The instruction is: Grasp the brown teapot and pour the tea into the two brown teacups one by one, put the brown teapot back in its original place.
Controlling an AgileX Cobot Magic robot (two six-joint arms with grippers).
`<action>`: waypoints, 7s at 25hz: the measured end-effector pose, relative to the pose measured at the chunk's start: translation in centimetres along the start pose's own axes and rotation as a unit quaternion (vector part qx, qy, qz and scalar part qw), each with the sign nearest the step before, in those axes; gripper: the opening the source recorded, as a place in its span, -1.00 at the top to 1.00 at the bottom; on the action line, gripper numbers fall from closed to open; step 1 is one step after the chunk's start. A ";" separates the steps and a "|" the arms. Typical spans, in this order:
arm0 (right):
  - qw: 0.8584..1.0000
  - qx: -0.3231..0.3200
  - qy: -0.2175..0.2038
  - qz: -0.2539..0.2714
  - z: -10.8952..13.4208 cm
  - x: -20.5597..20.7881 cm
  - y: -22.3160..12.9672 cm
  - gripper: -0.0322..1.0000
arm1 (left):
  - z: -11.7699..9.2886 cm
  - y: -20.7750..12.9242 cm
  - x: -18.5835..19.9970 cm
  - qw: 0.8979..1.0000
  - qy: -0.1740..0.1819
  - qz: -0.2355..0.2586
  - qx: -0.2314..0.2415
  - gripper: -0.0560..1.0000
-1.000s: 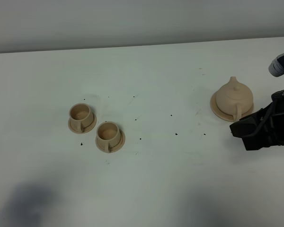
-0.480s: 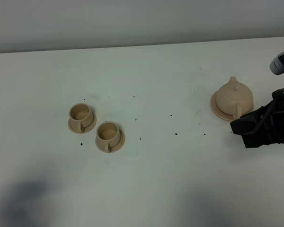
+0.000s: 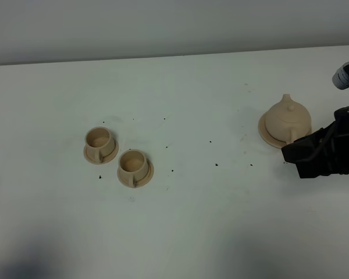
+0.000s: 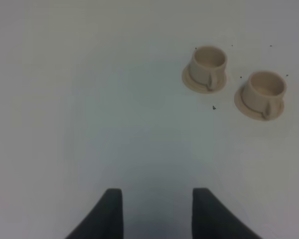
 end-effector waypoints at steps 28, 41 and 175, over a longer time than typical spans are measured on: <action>0.944 -0.198 -0.091 0.249 -8.1 -10.0 6.9 0.40 | 0.0 0.0 0.0 1.000 0.000 0.000 0.000 0.18; 0.922 -0.216 -0.122 0.296 -10.2 -13.9 4.5 0.40 | 0.0 0.0 0.0 1.000 0.000 0.000 0.000 0.18; 0.911 -0.129 -0.180 0.347 -14.7 -12.8 1.8 0.68 | 0.0 0.0 0.0 1.000 0.000 0.000 0.000 0.18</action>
Point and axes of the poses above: a point on each arm's last joint axis where the gripper is mounted, x pointing back along that axis away from the gripper, z along the wrist's bending axis when the last joint is at zero, y = z × x, the point moved 9 cm from there along -x, pointing out along that axis toward the gripper, and after that the axes turned 9 degrees about x, right-handed, at the moved point
